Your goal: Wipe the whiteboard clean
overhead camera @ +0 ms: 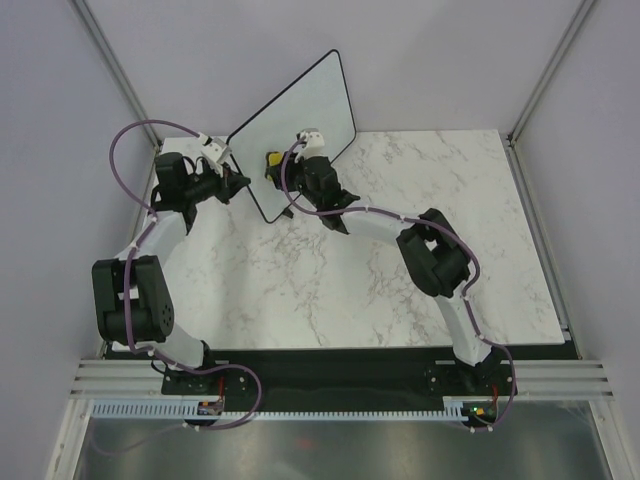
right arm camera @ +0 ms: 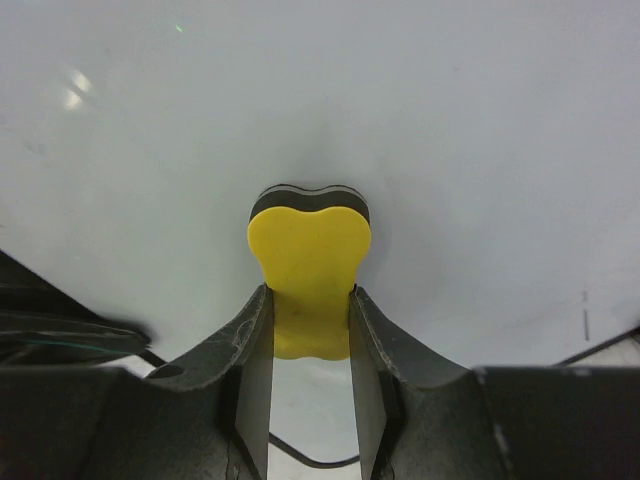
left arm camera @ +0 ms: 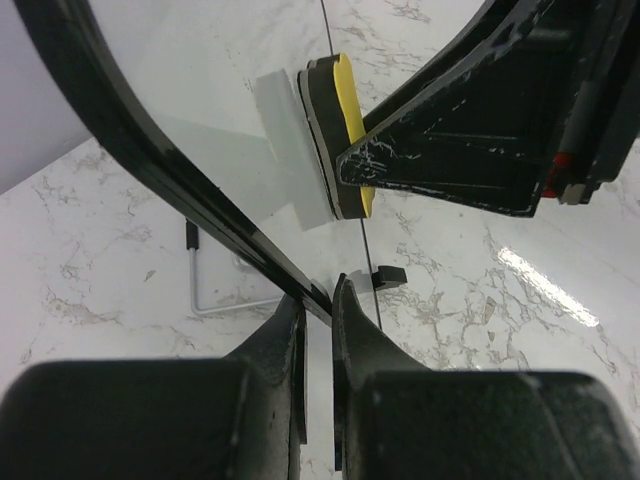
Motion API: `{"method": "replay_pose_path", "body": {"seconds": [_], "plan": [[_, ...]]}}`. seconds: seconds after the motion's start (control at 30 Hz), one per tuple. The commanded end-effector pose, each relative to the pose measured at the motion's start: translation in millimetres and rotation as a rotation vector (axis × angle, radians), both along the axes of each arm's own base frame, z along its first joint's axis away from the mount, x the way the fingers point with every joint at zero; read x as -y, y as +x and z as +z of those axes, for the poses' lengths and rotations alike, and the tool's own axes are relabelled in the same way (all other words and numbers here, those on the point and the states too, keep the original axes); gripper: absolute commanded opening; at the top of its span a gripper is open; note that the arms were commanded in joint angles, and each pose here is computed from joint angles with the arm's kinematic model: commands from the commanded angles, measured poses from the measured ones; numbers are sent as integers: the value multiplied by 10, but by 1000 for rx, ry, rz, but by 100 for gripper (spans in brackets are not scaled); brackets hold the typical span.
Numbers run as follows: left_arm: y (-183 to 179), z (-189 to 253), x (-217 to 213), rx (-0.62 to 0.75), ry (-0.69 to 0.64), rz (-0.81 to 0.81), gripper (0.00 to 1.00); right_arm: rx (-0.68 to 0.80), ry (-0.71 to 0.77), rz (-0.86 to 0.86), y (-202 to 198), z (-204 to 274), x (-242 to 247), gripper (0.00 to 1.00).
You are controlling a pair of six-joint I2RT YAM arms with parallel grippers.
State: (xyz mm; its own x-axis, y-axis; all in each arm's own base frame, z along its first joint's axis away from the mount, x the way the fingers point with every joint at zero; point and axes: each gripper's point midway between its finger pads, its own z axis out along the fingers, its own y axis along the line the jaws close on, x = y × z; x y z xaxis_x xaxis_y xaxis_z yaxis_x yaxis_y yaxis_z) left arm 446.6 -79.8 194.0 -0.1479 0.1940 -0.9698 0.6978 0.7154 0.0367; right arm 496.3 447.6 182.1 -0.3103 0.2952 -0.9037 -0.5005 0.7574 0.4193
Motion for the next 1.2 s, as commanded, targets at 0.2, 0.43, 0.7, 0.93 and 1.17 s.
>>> {"method": "replay_pose_path", "body": {"seconds": [0.2, 0.43, 0.7, 0.93, 1.17], "plan": [[215, -463, -406, -11, 204, 138, 2, -209, 245, -128, 384, -350, 432, 0], [208, -472, -420, -12, 205, 140, 2, -296, 179, -200, 548, -804, 537, 0], [205, -481, -426, -11, 204, 134, 2, -355, 111, -262, 608, -1125, 707, 0], [191, -467, -424, -11, 202, 131, 2, -250, 137, -309, 966, -542, 899, 0], [188, -449, -408, -11, 200, 124, 2, -257, 260, -389, 1398, -405, 1167, 0]]}}
